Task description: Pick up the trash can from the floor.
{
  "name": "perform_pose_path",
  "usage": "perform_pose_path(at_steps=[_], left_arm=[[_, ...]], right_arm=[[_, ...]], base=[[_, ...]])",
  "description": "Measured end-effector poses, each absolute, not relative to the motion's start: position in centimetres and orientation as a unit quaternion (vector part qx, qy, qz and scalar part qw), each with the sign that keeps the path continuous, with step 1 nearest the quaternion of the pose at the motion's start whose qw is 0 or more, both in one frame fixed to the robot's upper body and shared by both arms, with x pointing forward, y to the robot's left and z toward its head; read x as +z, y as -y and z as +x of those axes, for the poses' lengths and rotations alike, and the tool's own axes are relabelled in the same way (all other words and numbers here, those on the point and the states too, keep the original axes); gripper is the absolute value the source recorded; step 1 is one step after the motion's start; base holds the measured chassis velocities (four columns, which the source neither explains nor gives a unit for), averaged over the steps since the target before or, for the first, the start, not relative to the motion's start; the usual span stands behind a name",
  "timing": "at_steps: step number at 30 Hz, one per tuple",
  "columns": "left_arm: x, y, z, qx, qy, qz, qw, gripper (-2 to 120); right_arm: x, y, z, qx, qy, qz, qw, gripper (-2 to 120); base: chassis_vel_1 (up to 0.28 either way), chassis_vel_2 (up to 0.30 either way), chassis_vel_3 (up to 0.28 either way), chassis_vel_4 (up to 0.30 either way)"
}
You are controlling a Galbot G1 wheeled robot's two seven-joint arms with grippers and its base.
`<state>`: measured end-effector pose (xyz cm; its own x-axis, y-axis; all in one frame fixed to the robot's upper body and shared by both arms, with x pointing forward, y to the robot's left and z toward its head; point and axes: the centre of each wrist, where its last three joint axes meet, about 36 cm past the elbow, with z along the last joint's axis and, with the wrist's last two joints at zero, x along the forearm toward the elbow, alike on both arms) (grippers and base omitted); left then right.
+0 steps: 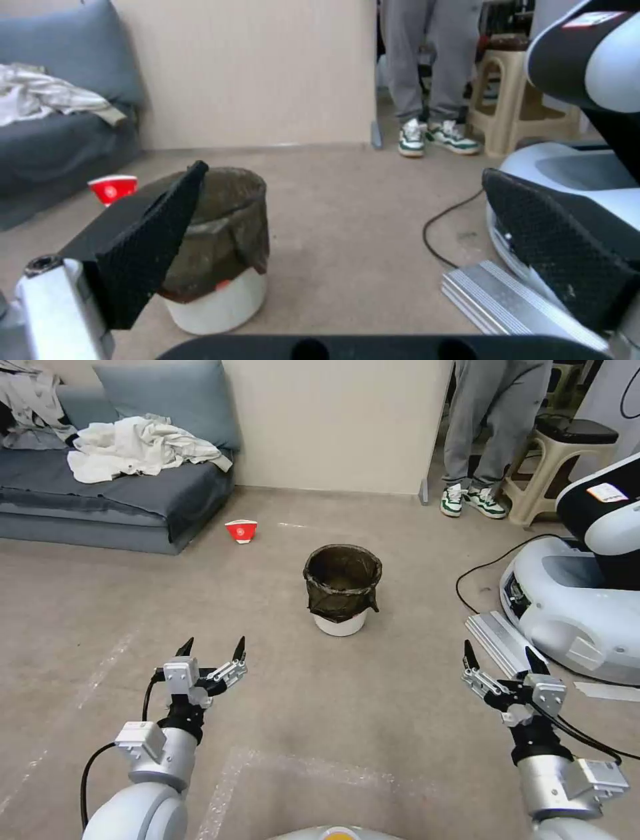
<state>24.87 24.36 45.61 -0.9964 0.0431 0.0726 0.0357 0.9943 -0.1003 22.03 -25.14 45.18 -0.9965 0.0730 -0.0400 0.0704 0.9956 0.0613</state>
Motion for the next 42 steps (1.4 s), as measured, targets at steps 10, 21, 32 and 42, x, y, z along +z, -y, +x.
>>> perform_pose_path(at_steps=[10,21,32,42], left_arm=[[44.8,-24.7,25.2,0.046,0.998,-0.025,0.02,100],[44.8,-25.0,25.1,0.042,0.999,-0.022,0.02,100],[44.8,-24.9,25.0,0.043,0.999,-0.021,0.02,100],[44.6,-25.1,25.2,0.041,0.999,-0.02,0.021,100]], right_arm=[[44.4,24.9,22.3,0.04,-0.998,0.028,0.04,100],[43.8,24.6,22.4,0.047,-0.998,0.021,0.043,100],[43.6,24.7,22.4,0.049,-0.998,0.019,0.043,100],[43.5,24.7,22.5,0.05,-0.998,0.019,0.043,100]], base=[[0.0,0.0,0.0,0.0],[0.0,0.0,0.0,0.0],[0.0,0.0,0.0,0.0],[-0.044,0.038,0.039,-0.037]])
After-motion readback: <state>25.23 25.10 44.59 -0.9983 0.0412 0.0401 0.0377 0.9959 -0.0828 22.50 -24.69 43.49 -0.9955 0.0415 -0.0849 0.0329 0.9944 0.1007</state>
